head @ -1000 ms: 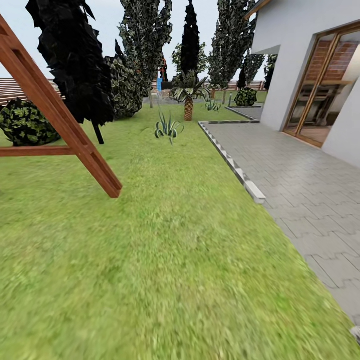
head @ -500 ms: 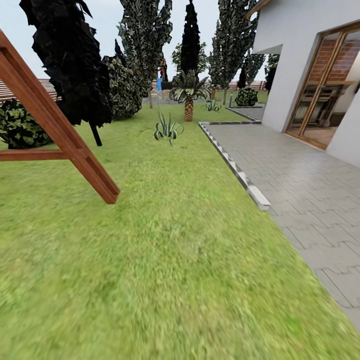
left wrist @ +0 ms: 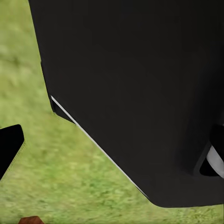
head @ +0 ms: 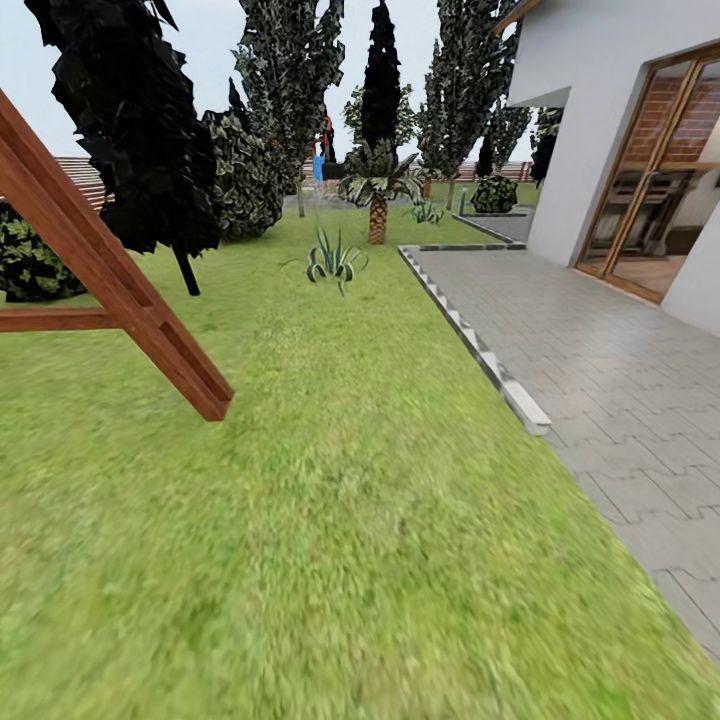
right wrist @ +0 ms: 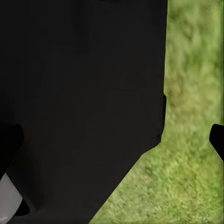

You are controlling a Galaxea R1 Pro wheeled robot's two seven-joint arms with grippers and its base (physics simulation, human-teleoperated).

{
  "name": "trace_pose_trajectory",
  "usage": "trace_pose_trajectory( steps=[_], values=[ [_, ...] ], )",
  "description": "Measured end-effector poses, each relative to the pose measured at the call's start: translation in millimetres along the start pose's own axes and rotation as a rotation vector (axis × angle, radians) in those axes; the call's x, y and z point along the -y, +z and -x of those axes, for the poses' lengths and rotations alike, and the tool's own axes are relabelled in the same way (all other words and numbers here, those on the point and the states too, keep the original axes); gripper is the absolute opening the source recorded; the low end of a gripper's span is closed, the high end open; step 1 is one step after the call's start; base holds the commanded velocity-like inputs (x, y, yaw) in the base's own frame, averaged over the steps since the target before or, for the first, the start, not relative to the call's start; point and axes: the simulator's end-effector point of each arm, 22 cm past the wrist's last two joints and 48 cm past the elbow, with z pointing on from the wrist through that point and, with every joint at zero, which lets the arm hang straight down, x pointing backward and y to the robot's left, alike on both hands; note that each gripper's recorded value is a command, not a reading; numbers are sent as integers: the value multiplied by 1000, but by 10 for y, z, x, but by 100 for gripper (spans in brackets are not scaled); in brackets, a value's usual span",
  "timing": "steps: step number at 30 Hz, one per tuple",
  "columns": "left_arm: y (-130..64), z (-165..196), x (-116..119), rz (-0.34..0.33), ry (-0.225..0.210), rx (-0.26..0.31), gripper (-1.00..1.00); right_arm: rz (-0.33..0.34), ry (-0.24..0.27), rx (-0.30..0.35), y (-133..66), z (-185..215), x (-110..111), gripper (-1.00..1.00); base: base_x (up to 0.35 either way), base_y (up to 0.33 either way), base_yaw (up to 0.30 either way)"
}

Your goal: Take the three Easter eggs out of the wicker basket on the lawn in the garden, then place them on the lawn next to a single tree (choose any tree) so that all three eggs are next to the same tree and none are left in the basket.

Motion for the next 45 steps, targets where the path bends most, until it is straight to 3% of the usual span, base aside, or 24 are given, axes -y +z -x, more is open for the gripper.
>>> trace_pose_trajectory(
  steps=[19, 28, 34, 45],
  values=[
    [0, 0, 0, 0, 1, 0, 100, 1, -1, -1, 0, -2, -2, 100, 334, 0, 0],
    [-14, 11, -143, 17, 1, 3, 100, -9, -8, 24, -9, 112, 101, 100, 38, 5, 0],
    [-12, 9, -114, 11, -3, 3, 100, 15, -13, 44, 13, 200, -148, 100, 224, 137, 0],
    [-13, 63, -117, 9, -3, 12, 100, 8, -1, 42, 10, 188, -106, 100, 337, 20, 0]
  ],
)
